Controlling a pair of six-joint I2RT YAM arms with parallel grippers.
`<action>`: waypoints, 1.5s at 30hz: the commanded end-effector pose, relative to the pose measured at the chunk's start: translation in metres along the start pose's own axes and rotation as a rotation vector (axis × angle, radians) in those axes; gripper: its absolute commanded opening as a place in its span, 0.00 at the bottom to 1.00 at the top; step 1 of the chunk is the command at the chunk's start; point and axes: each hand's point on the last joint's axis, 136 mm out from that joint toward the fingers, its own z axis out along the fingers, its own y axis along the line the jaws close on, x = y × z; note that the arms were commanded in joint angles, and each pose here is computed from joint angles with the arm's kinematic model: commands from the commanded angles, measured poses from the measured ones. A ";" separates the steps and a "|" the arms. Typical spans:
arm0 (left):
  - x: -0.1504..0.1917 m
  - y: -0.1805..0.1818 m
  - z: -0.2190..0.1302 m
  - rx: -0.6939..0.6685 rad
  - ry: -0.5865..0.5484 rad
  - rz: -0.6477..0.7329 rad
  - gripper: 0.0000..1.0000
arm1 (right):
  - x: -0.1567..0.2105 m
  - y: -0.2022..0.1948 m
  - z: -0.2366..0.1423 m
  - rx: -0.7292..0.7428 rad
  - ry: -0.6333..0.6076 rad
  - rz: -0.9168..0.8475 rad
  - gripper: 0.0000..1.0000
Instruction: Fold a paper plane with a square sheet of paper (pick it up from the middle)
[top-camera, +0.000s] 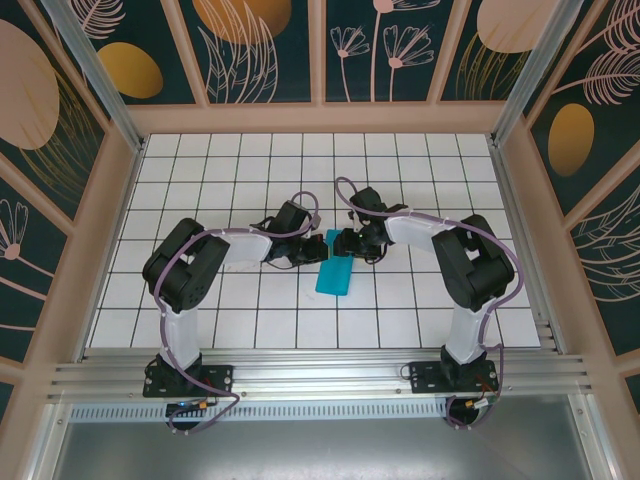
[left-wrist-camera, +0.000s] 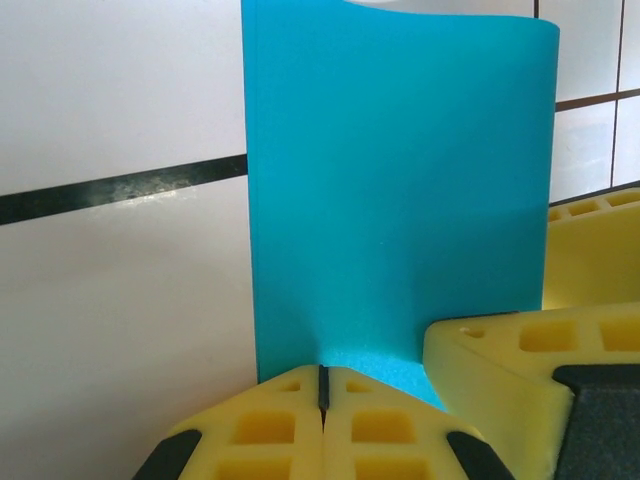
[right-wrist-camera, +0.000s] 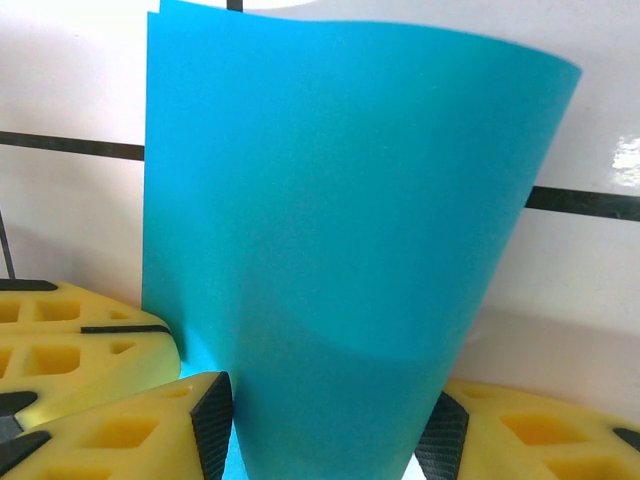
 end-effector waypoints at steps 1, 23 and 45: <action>0.011 0.020 0.008 -0.087 0.039 -0.003 0.00 | 0.032 -0.042 0.047 0.123 0.103 0.032 0.57; 0.005 -0.013 -0.002 0.031 0.028 0.031 0.00 | 0.024 -0.035 0.046 0.100 0.089 0.012 0.54; -0.024 -0.018 -0.039 -0.077 -0.144 0.038 0.15 | 0.030 -0.039 0.052 0.098 0.109 0.000 0.53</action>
